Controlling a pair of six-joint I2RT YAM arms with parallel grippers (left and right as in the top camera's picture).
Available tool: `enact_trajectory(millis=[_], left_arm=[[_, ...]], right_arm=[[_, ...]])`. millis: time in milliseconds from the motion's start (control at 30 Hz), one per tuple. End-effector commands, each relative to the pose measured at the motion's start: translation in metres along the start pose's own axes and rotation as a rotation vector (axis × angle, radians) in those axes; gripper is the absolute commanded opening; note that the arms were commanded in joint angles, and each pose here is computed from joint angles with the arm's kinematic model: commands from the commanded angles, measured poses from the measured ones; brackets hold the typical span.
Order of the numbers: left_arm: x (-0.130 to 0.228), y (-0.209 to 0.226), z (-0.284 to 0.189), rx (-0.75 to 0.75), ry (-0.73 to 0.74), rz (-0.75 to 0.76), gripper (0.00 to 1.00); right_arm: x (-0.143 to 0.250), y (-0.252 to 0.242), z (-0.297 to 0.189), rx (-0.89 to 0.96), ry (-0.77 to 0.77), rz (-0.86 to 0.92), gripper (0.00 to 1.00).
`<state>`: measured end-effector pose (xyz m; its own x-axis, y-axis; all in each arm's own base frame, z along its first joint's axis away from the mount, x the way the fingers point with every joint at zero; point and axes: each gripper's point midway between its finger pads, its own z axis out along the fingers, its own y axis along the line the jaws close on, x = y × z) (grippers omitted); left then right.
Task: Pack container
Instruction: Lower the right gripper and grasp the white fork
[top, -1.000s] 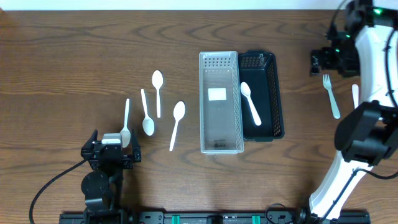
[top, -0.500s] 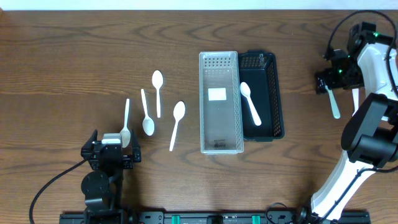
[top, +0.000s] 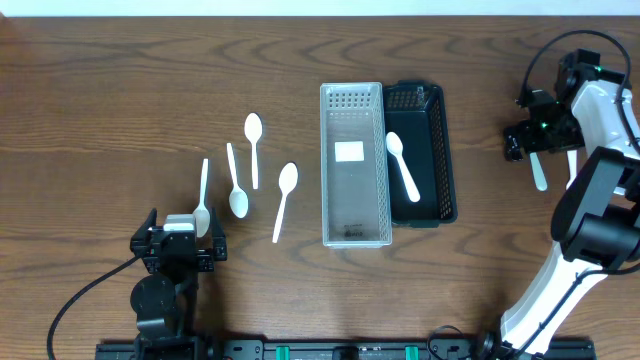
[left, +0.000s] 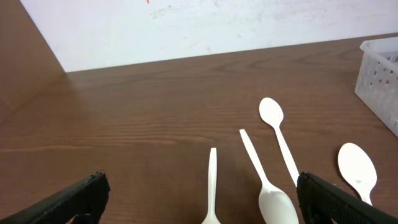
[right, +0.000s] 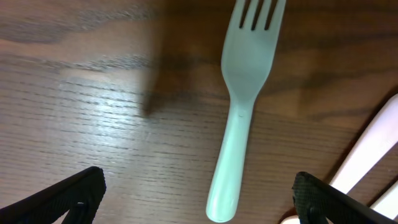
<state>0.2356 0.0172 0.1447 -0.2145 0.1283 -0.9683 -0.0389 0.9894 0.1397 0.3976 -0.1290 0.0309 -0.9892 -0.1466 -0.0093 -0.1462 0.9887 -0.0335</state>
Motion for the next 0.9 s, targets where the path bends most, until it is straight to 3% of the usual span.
enact_trajectory(millis=[0, 867], left_arm=[[0.013, -0.001, 0.003, 0.003, 0.031, -0.006, 0.98], [0.013, -0.001, 0.003, 0.003, 0.031, -0.006, 0.98]], right_arm=[[0.008, 0.0, 0.021, -0.046, 0.04, 0.001, 0.99], [0.01, -0.008, 0.059, -0.031, 0.088, 0.04, 0.99]])
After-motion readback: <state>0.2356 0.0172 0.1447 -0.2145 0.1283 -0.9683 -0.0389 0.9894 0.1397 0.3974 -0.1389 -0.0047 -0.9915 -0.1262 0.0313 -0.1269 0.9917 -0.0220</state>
